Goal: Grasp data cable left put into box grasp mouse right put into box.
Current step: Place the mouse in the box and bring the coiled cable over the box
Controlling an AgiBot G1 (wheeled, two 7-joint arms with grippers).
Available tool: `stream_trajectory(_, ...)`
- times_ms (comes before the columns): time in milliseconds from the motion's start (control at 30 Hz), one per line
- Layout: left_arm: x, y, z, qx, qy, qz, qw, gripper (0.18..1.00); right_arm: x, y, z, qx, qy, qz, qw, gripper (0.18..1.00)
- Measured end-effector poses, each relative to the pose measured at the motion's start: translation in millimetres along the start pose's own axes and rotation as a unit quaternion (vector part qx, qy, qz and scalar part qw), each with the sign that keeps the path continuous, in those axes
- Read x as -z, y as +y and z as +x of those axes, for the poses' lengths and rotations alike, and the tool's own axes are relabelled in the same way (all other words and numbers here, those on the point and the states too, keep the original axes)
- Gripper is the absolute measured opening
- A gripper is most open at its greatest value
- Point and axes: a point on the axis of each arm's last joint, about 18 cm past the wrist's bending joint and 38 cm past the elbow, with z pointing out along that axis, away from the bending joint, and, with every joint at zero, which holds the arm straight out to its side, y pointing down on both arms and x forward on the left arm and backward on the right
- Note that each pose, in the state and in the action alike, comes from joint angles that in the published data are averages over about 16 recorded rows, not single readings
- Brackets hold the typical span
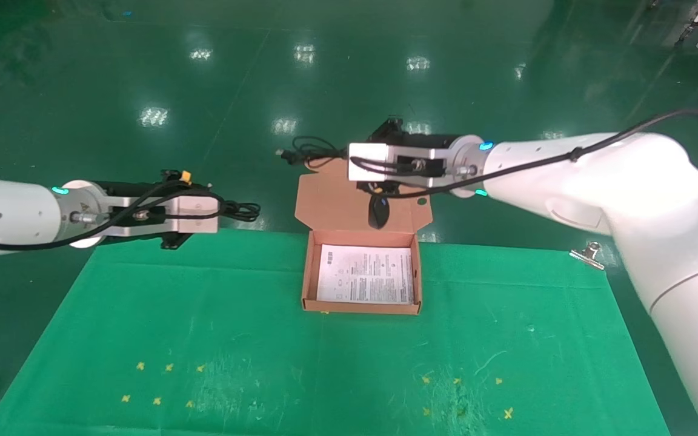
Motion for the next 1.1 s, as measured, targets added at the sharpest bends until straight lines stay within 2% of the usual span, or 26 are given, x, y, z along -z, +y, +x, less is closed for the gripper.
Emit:
stream_trajectory(367,8,15,11,0.001,0.011,-0.045,0.9989,0.256,-20,-17,-47,-0.029,-0.032,0.018,0.999,0.212)
stream_trajectory(600,10,15,12,0.001,0.012,-0.051,0.9986,0.256,-30,-25,-75,-0.071,-0.047,0.022,0.996,0.212)
stream_trajectory(800,10,15,12,0.001,0.011,-0.051,0.9986,0.256,-33,-11,-100,-0.127,-0.061,0.0,0.99,0.212)
stream_trajectory(1100,10,15,12,0.001,0.012,-0.052,0.9986,0.255,-30,20,-127,-0.195,-0.082,-0.054,0.976,0.212)
